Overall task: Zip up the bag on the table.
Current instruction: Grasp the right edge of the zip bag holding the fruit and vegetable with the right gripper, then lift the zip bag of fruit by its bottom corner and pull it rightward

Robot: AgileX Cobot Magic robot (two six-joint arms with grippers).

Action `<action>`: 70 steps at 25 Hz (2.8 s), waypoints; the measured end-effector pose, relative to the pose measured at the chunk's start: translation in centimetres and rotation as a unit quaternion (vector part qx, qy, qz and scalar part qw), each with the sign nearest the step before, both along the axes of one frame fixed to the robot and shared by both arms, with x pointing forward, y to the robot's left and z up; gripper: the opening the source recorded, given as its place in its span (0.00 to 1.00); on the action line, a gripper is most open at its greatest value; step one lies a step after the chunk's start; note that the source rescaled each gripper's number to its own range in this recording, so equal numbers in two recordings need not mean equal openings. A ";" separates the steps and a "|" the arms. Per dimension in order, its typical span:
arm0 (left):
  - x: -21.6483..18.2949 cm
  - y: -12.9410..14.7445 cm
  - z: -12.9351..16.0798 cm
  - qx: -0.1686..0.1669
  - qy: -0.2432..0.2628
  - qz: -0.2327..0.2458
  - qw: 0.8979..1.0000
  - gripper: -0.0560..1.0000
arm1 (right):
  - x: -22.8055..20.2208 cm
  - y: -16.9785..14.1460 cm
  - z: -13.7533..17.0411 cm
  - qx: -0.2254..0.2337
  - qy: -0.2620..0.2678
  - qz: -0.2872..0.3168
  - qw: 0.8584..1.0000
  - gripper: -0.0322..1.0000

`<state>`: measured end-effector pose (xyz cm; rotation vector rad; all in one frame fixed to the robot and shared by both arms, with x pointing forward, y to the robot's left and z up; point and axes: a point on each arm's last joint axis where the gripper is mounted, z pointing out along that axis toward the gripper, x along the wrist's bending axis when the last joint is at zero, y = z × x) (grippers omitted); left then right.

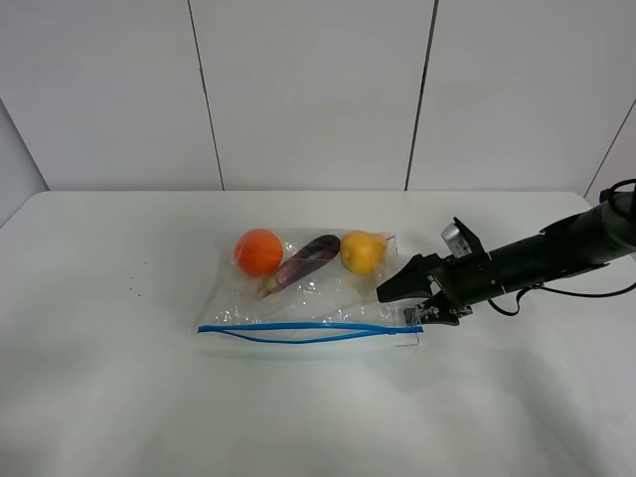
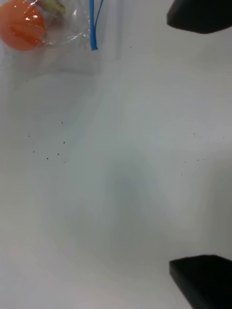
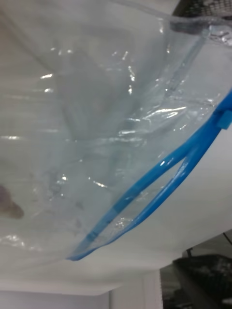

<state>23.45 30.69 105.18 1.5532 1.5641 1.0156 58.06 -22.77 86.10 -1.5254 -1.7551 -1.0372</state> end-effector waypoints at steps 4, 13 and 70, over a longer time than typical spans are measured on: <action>0.0 0.0 0.0 0.000 0.000 0.000 1.000 1.00 | 0.1 0.1 -0.5 0.012 0.011 -0.014 1.000 1.00; 0.0 0.0 0.0 0.000 0.000 0.000 1.000 1.00 | 0.3 0.3 -0.4 0.033 0.018 -0.027 0.999 1.00; 0.0 0.0 0.0 0.000 0.000 0.000 1.000 1.00 | 0.3 0.5 0.1 0.062 0.022 -0.028 0.997 0.03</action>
